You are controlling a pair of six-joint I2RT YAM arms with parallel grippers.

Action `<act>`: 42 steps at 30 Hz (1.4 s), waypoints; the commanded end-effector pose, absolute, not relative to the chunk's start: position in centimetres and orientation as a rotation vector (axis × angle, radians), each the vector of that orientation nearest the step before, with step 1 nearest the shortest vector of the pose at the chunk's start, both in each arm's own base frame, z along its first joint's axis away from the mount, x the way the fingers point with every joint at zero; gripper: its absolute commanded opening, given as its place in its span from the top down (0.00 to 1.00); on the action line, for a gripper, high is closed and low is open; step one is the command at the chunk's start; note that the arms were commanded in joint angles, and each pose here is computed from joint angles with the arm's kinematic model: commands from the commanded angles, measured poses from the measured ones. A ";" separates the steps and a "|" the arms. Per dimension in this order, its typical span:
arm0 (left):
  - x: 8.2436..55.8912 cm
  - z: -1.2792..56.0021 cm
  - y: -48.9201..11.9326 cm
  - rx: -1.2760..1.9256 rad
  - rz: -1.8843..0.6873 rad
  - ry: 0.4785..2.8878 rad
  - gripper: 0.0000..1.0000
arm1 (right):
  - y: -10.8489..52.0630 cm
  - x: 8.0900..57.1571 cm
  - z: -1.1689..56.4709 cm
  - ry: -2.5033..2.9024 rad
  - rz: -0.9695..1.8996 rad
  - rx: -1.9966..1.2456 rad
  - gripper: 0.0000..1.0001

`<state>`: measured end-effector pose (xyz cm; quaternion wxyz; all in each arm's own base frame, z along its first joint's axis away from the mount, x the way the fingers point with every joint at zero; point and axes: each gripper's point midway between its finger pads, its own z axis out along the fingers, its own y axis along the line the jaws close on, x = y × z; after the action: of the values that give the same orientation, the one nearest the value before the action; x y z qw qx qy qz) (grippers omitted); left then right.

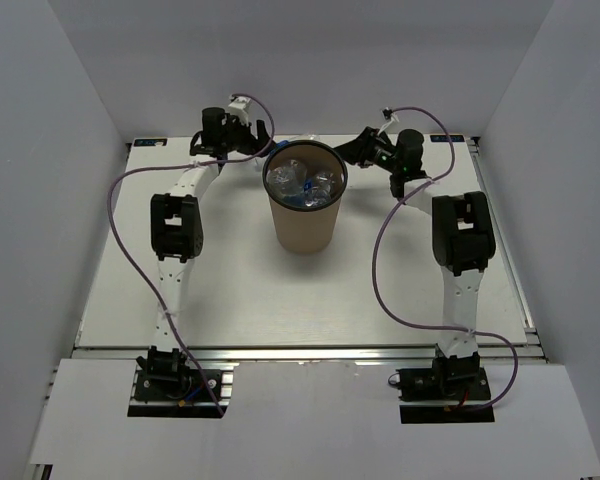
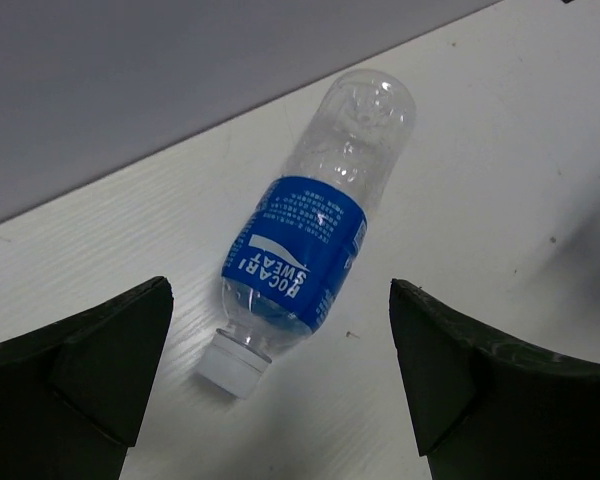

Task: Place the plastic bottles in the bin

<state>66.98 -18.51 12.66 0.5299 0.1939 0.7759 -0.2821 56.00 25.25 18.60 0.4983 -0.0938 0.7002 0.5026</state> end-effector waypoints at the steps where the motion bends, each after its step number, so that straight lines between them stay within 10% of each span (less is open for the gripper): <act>1: 66.6 13.7 -19.7 0.539 -0.716 1.791 0.02 | 25.2 53.9 21.7 1.627 1.269 -0.283 0.50; 25: 69.7 7.8 -18.9 0.368 -0.673 1.825 0.02 | 26.4 44.6 28.6 1.428 1.598 -0.444 0.52; 32: 70.0 7.7 -19.6 0.349 -0.616 1.821 0.23 | 26.6 44.1 29.1 1.421 1.582 -0.461 0.52; 36: 70.5 7.5 -18.8 0.274 -0.564 1.838 0.65 | 26.6 43.9 29.3 1.418 1.580 -0.466 0.52; 42: 70.3 9.4 -18.3 0.240 -0.548 1.815 0.81 | 26.4 44.2 29.2 1.430 1.570 -0.473 0.52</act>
<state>68.99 -20.11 4.06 0.5315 0.1361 0.7916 -0.2688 45.52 26.36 26.36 0.4413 -0.1528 0.6089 0.6412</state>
